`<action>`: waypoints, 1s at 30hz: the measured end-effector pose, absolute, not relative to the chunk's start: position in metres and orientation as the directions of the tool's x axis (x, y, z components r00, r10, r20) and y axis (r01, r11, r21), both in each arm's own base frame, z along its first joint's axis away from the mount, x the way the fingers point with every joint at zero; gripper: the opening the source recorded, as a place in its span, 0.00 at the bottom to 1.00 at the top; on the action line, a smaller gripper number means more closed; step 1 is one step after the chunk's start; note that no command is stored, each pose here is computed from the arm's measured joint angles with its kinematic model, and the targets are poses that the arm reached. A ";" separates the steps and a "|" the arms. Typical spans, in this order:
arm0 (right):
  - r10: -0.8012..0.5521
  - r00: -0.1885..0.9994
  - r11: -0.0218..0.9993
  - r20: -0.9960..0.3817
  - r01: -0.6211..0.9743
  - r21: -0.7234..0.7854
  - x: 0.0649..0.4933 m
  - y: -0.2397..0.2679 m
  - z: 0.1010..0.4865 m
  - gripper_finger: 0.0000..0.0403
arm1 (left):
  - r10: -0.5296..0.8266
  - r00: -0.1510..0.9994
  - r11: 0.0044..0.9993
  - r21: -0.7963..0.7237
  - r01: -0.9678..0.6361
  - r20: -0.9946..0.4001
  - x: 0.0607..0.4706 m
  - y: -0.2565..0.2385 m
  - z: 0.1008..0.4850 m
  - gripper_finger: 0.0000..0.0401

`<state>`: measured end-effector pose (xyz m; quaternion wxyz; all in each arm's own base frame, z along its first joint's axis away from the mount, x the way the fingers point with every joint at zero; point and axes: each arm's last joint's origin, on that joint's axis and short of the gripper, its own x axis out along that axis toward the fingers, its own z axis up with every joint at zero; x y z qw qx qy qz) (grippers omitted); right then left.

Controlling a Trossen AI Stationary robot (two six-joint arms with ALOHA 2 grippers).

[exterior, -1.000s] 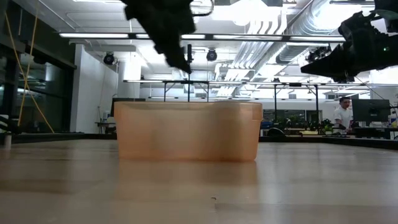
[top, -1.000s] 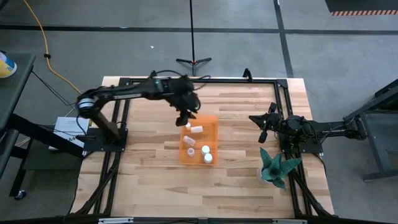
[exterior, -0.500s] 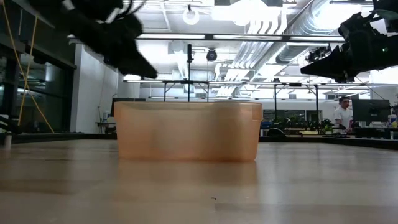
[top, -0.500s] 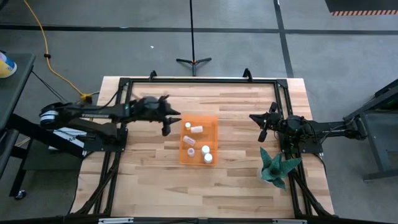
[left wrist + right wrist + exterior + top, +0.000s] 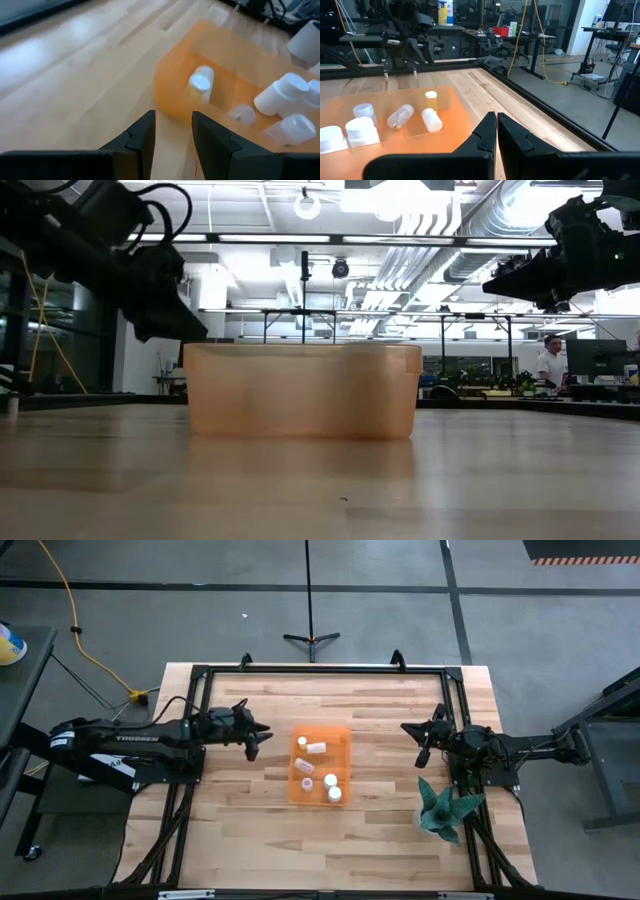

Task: Pick and place pill bottles into a basket
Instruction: Return to Home Position

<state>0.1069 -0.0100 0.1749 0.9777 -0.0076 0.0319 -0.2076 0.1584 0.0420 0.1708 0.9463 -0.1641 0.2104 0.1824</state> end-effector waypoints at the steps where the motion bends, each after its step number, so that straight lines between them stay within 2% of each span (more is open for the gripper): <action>1: -0.405 0.913 0.915 -0.059 0.404 -0.027 0.107 -0.010 0.175 0.02 | 0.270 0.843 0.876 -0.246 -0.416 -0.465 0.158 0.042 0.169 0.40; 5: -0.391 0.919 0.920 -0.045 0.390 -0.020 0.107 -0.010 0.176 0.02 | 0.219 0.856 0.834 -0.365 -0.413 -0.468 0.158 0.040 0.168 0.40; 9: -0.389 0.921 0.921 -0.023 0.388 -0.011 0.107 -0.010 0.179 0.02 | 0.199 0.853 0.835 -0.373 -0.406 -0.482 0.158 0.040 0.167 0.40; 12: -0.388 0.921 0.922 -0.015 0.388 -0.007 0.107 -0.009 0.180 0.02 | 0.201 0.872 0.900 -0.267 -0.345 -0.447 0.161 0.039 0.170 0.40; 15: -0.388 0.921 0.922 -0.027 0.387 -0.012 0.107 -0.009 0.178 0.02 | 0.148 0.934 0.972 -0.124 -0.197 -0.324 0.168 0.028 0.182 0.40; 18: -0.366 0.929 0.930 -0.047 0.366 -0.008 0.107 -0.009 0.176 0.02 | 0.160 0.958 0.984 -0.036 -0.173 -0.237 0.168 0.022 0.192 0.38; 21: -0.293 0.955 0.956 -0.048 0.294 -0.001 0.108 -0.007 0.176 0.02 | 0.182 0.959 0.982 -0.008 -0.188 -0.216 0.166 0.017 0.195 0.32; 26: -0.084 0.995 0.995 -0.050 0.081 -0.053 0.109 -0.001 0.176 0.02 | 0.114 0.984 0.993 -0.002 -0.115 -0.140 0.155 0.005 0.191 0.18; 30: -0.082 0.995 0.996 -0.058 0.080 -0.035 0.109 -0.001 0.175 0.02 | 0.110 0.993 0.993 0.038 -0.108 -0.034 0.139 -0.001 0.188 0.06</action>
